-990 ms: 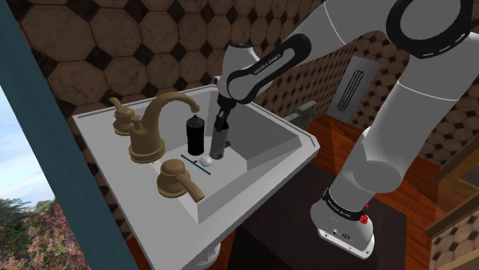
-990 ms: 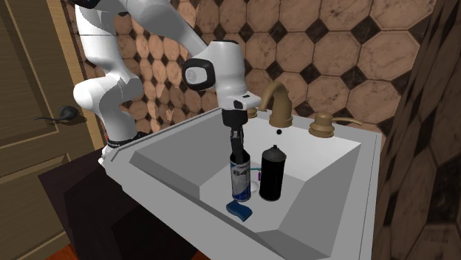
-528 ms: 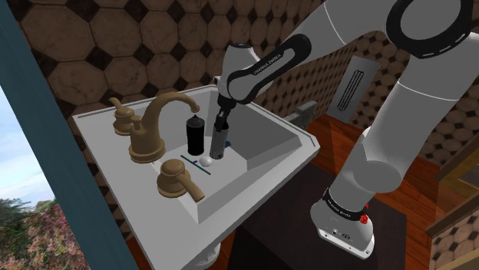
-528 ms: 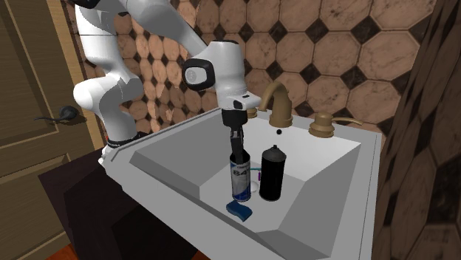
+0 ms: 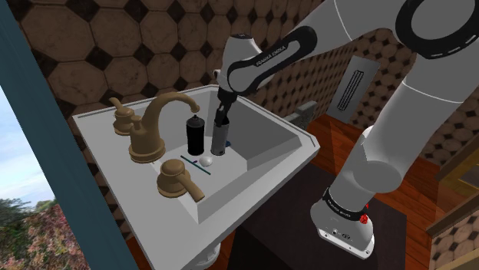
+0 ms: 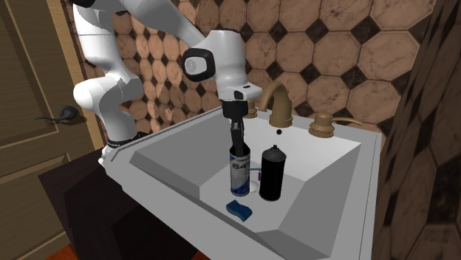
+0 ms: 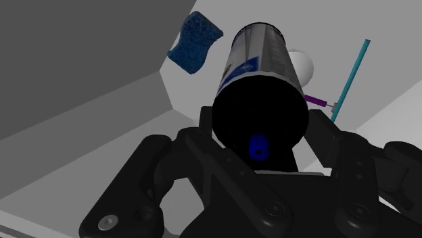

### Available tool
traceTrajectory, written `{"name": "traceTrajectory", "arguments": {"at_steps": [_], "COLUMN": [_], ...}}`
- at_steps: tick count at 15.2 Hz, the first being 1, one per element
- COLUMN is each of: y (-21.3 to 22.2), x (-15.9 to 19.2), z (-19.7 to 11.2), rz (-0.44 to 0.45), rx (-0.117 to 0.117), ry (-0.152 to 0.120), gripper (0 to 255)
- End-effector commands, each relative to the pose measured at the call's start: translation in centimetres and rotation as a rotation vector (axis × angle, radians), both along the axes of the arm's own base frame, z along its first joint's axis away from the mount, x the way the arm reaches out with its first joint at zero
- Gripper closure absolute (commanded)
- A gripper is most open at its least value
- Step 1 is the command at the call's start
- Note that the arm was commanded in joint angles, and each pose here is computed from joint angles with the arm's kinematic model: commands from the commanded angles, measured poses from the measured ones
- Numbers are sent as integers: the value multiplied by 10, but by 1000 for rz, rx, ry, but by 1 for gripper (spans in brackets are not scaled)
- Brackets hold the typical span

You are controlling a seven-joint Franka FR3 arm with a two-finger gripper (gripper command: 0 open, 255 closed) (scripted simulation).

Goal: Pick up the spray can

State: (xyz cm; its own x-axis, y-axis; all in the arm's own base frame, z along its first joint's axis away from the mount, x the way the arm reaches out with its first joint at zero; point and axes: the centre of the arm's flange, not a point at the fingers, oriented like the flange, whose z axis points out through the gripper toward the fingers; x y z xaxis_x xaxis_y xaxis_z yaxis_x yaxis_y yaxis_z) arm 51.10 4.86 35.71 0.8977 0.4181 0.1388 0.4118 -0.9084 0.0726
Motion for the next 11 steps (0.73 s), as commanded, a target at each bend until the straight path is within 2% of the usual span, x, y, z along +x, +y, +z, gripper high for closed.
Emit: {"name": "traceTrajectory", "arguments": {"at_steps": [1,9,11], "y": [0,0,0], "x": [0,0,0], "z": [10,52,53], "rz": [0,0,0], "rx": [0,0,0], "ry": [0,0,0], "gripper": [255,255,255]}}
